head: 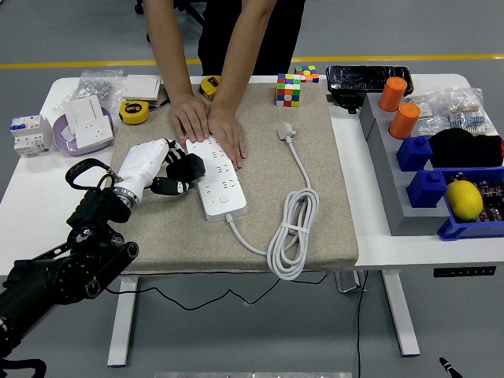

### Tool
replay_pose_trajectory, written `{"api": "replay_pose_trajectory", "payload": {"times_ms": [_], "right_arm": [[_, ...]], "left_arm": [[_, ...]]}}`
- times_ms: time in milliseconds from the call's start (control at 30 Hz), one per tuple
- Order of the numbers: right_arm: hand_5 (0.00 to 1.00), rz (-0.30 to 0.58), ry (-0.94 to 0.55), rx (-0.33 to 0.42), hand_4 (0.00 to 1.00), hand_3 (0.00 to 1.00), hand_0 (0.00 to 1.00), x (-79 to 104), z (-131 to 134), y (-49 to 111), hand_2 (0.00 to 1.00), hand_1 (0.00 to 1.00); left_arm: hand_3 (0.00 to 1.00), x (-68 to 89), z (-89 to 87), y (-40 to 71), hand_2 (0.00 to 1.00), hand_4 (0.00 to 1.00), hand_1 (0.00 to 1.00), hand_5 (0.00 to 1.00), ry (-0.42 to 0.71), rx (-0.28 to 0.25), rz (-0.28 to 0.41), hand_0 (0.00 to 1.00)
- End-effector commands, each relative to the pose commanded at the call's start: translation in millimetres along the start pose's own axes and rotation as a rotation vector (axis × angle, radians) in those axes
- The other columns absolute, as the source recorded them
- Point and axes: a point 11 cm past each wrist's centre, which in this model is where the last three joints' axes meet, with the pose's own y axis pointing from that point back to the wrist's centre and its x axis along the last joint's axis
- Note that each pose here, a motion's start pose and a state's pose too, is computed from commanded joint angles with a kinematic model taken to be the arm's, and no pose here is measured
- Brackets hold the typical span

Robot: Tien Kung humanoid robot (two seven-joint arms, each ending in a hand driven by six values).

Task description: Pick up the plug,place it near the board,insert it into the board,press the button

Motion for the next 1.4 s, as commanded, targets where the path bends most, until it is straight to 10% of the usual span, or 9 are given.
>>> {"api": "replay_pose_trajectory", "payload": {"times_ms": [1400], "right_arm": [[0.998, 0.007, -0.002, 0.009, 0.998, 0.758, 0.805, 2.2, -1.8, -0.1, 0.733, 0.744]], "left_arm": [[0.418, 0.5, -1.4, -2.0, 0.546, 0.558, 0.719, 0.089, -0.028, 0.004, -0.029, 0.692]]}}
